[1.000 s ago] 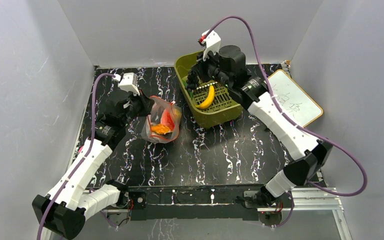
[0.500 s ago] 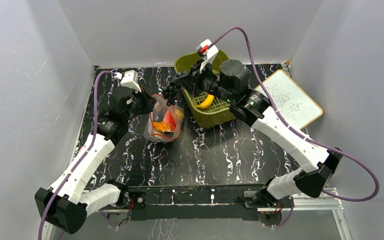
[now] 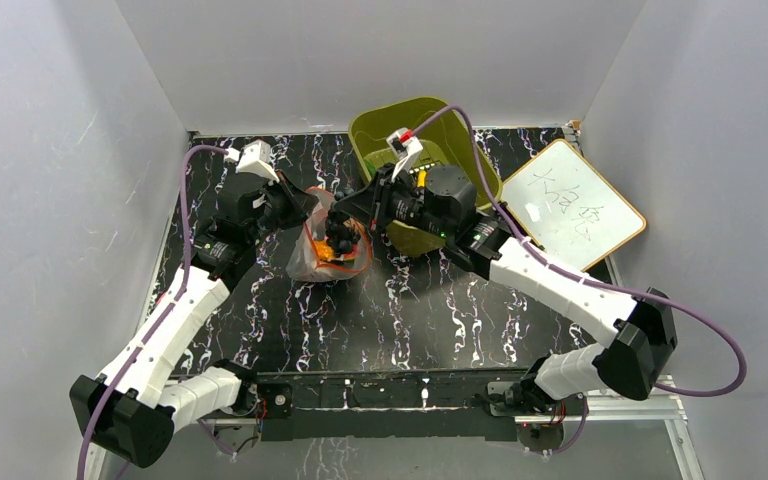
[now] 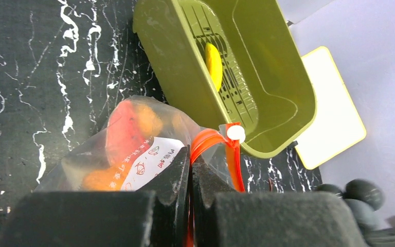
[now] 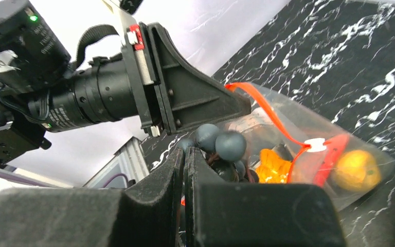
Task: Place the food in the zip-top bag and seal the zipper
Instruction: Place the fake fruit in the zipper food storage bag.
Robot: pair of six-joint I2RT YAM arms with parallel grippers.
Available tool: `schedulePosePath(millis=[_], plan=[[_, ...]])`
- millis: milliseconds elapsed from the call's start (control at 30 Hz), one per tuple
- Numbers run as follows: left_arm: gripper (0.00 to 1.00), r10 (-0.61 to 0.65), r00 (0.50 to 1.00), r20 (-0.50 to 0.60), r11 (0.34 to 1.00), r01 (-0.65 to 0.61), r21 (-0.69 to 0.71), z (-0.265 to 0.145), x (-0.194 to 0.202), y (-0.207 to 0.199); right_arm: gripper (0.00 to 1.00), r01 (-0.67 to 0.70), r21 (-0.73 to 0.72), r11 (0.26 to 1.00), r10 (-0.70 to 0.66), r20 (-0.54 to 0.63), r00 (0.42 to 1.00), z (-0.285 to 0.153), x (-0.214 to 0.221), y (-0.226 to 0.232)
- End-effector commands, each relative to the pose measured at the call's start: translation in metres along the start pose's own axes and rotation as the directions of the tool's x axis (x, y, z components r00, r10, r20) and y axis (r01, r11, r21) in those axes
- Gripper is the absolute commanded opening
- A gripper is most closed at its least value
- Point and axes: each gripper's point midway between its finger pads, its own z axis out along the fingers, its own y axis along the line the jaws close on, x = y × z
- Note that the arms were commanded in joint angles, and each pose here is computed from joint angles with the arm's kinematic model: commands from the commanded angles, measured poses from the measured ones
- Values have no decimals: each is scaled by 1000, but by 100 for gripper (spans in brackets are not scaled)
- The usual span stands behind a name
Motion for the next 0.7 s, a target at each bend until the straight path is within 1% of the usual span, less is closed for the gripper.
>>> schedulePosePath(millis=[0,133,267,367,433,500,667], plan=[[0,-66,996,64,991,58,118,-12,-26,-32,0,-44,-111,993,54,94,994,3,-20,27],[0,-70,995,66,990,61,129,-11,-25,-33,0,-51,-67,996,58,97,994,10,-5,12],[0,-78,995,61,988,69,135,-12,-26,-36,0,-54,-18,998,55,41,998,21,26,-10],[0,-83,995,61,988,74,138,-13,-28,-38,1,-27,36,999,26,19,999,22,36,-23],[0,-81,995,63,988,72,137,-13,-29,-38,12,12,94,996,-13,9,1000,19,34,-32],[0,-56,997,57,989,47,139,-10,-26,-37,19,66,148,987,-67,4,998,15,25,-38],[0,4,999,41,992,-9,127,-6,-22,-33,38,153,193,969,-149,-35,988,15,11,-41]])
